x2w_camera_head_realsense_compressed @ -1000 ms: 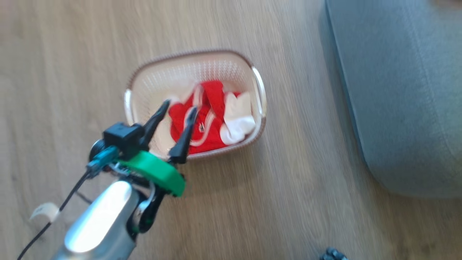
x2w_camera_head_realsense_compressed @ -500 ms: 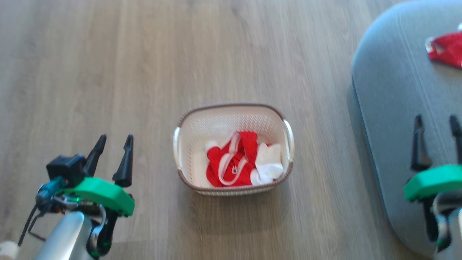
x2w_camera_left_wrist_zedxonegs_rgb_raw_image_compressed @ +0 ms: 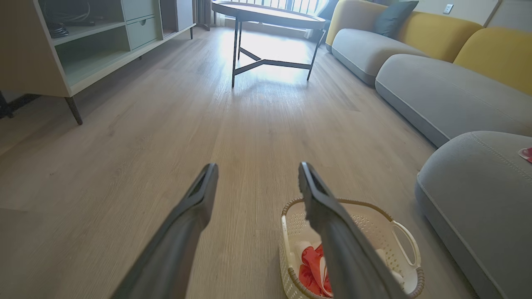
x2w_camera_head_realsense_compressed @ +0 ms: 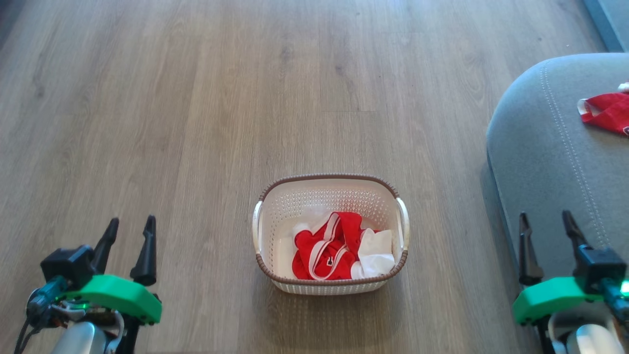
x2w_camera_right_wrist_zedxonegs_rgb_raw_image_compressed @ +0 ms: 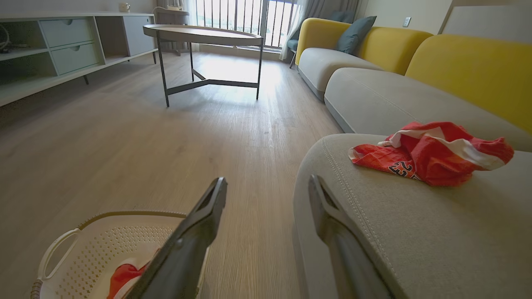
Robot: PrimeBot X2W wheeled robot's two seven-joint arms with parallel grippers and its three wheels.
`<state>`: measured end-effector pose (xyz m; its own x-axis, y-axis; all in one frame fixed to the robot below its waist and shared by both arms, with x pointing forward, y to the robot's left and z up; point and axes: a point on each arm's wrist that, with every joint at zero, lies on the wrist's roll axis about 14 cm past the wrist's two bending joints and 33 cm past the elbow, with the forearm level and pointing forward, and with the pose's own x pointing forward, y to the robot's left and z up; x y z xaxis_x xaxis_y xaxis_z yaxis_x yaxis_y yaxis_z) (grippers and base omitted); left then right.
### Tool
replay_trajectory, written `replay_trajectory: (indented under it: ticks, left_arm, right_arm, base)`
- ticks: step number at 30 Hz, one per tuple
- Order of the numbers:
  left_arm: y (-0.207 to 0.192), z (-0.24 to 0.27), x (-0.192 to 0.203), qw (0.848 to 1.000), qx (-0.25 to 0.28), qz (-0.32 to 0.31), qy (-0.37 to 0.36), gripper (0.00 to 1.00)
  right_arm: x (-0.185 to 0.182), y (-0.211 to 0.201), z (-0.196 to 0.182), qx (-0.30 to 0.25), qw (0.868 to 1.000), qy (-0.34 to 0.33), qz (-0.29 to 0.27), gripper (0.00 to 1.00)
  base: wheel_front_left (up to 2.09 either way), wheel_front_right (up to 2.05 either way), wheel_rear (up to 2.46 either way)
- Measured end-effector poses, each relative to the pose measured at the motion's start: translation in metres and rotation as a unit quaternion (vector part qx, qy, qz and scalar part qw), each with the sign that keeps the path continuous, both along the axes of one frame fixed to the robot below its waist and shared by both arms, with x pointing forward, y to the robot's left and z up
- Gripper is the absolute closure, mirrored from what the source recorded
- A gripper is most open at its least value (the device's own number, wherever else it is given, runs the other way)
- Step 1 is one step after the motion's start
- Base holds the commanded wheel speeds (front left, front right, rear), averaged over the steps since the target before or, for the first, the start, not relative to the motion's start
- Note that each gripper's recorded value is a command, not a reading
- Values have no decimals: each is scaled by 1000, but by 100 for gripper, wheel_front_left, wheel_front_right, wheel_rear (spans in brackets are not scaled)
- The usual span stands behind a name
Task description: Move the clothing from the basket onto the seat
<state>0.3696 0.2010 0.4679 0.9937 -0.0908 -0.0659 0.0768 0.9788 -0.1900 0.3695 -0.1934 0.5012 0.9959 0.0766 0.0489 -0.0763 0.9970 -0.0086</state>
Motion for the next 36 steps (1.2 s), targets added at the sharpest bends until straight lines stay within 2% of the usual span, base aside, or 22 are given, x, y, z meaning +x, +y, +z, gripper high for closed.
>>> replay_trajectory:
  ticks: [19, 36]
  left_arm:
    - [-13, -3, 13, 1000, -4, -8, -2, 0]
    - [-46, 1, 29, 998, -9, -56, -10, 0]
  right_arm:
    - [-5, 6, -20, 10, 1000, 27, -8, 0]
    - [-11, -7, -18, 10, 999, 25, -32, 0]
  base:
    - [0, 0, 0]
    - [0, 0, 0]
